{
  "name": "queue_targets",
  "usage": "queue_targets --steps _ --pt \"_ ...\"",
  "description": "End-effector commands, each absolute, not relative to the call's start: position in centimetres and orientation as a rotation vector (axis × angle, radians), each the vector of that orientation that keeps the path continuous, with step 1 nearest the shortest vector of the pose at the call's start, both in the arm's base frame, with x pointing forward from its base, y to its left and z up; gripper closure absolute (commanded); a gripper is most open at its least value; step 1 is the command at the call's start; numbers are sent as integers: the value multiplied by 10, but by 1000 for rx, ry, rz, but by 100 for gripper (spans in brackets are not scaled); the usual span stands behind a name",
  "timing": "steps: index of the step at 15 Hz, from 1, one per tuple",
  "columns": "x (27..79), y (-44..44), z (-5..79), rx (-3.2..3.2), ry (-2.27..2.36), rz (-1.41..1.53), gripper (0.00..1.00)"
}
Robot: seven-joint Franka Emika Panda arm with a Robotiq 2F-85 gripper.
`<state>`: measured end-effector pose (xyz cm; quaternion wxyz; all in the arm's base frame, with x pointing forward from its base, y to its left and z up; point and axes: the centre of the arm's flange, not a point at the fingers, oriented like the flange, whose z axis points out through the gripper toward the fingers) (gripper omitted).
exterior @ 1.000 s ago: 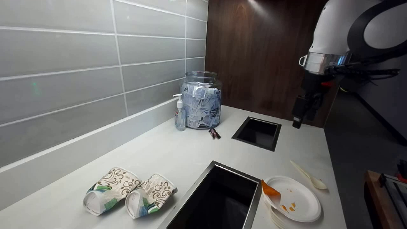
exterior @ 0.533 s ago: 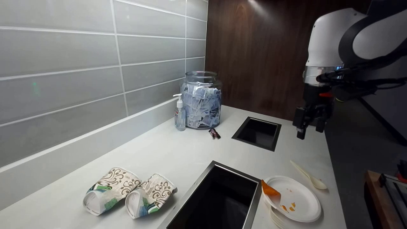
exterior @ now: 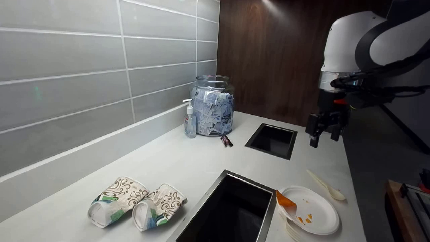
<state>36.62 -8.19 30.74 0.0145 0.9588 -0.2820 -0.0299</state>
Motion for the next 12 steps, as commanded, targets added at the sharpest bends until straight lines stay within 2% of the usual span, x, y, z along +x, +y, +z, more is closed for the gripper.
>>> queue_targets --steps 1,12 --pt "365 -86 278 2973 -954 -205 0" --pt "354 -104 221 3147 -956 -250 0"
